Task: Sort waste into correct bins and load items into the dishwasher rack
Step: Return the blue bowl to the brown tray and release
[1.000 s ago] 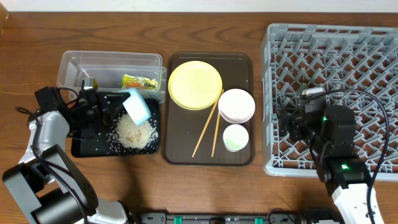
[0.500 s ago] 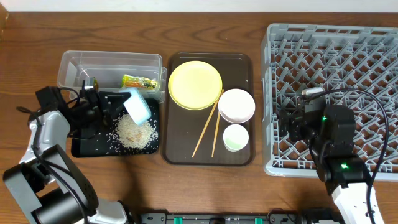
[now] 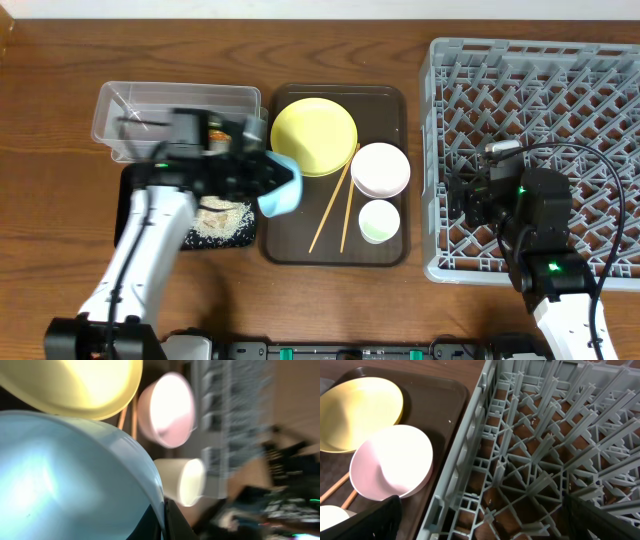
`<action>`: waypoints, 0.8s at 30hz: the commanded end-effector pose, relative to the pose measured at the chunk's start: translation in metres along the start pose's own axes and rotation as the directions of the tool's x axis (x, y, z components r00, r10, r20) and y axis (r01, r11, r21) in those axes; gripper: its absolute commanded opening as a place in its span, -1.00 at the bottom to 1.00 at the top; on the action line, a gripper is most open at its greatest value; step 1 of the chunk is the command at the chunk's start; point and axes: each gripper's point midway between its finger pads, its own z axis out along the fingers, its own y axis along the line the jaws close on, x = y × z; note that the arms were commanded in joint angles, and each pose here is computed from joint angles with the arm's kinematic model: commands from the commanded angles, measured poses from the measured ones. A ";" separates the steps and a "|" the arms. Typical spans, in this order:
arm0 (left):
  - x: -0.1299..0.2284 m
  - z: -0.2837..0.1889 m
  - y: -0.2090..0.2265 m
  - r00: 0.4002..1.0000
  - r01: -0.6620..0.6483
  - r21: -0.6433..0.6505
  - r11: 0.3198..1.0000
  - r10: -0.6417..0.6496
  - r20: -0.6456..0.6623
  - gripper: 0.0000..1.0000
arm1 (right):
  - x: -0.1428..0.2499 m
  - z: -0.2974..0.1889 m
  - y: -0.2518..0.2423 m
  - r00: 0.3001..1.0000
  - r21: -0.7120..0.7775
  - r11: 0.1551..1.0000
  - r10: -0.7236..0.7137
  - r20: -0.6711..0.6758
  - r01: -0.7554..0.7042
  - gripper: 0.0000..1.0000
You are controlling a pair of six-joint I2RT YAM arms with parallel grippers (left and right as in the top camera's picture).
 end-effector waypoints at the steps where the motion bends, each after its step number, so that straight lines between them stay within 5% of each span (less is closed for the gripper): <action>1: 0.002 0.020 0.035 0.993 -0.106 -0.327 0.939 0.114 0.006 -0.88 | -0.011 -0.003 -0.001 1.000 0.000 1.000 0.015 0.024 -0.015 0.98; 5: 0.012 0.046 0.036 0.978 -0.205 -0.419 0.884 0.201 -0.055 -0.88 | -0.011 -0.003 -0.001 1.000 0.000 1.000 0.015 0.024 -0.015 0.99; 14: 0.032 0.093 0.034 0.955 -0.294 -0.391 0.872 0.251 -0.158 -0.85 | -0.011 -0.003 -0.001 1.000 0.000 1.000 0.015 0.024 -0.015 0.98; 24: 0.034 0.096 0.038 0.955 -0.290 -0.395 0.872 0.240 -0.172 -0.53 | -0.011 -0.003 -0.001 1.000 0.000 1.000 0.015 0.024 -0.015 0.99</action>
